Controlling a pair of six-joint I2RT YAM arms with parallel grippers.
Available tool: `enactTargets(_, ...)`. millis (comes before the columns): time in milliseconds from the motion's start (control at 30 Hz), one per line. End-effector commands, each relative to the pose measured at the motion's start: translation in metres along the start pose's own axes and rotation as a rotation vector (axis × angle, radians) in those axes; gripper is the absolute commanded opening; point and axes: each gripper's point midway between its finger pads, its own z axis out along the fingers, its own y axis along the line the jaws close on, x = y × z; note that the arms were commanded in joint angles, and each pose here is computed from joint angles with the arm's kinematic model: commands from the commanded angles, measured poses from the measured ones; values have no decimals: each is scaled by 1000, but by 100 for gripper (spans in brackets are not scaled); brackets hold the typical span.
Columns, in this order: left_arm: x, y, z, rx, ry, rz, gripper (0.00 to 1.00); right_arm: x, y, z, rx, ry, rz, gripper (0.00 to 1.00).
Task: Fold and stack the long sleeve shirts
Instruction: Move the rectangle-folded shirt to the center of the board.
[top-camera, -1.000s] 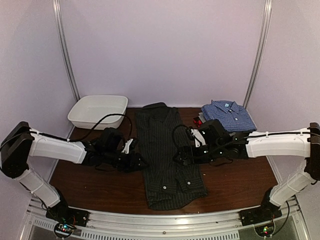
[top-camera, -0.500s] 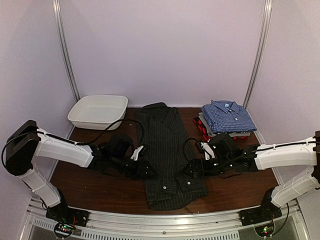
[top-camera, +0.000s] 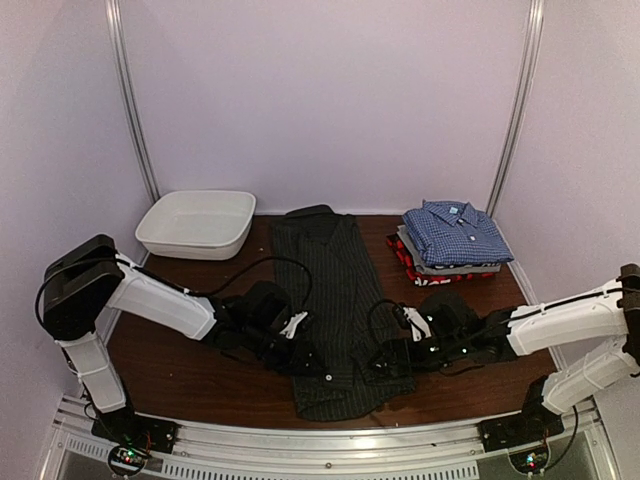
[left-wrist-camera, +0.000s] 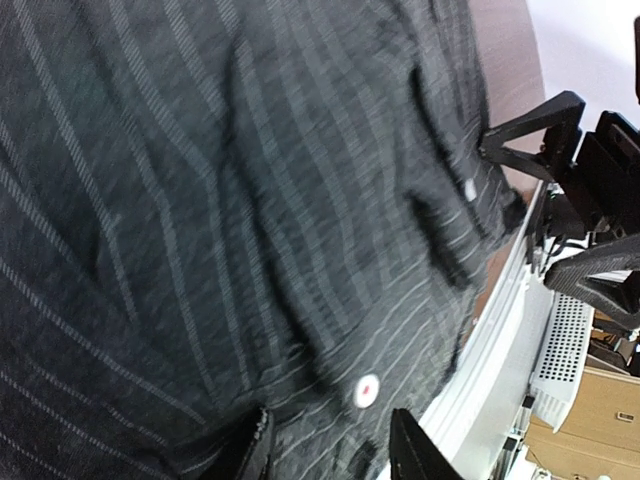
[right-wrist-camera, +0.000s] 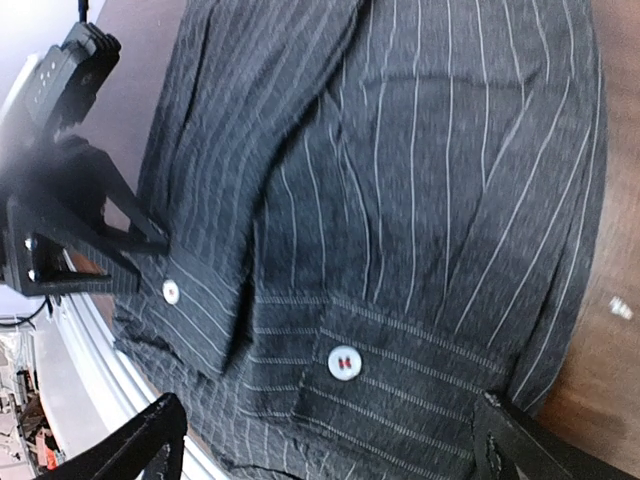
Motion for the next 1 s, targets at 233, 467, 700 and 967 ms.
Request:
enactTargets(233, 56, 46, -18, -118, 92, -27, 41, 56, 25, 7, -88, 105, 75, 100)
enactTargets(467, 79, 55, -48, -178, 101, -51, 41, 72, 53, -2, -118, 130, 83, 100)
enactTargets(700, 23, 0, -80, -150, -45, 61, 41, 12, 64, -37, -7, -84, 2, 100)
enactTargets(967, -99, -19, -117, -188, -282, 159, 41, -76, 56, -102, 166, -432, -60, 100)
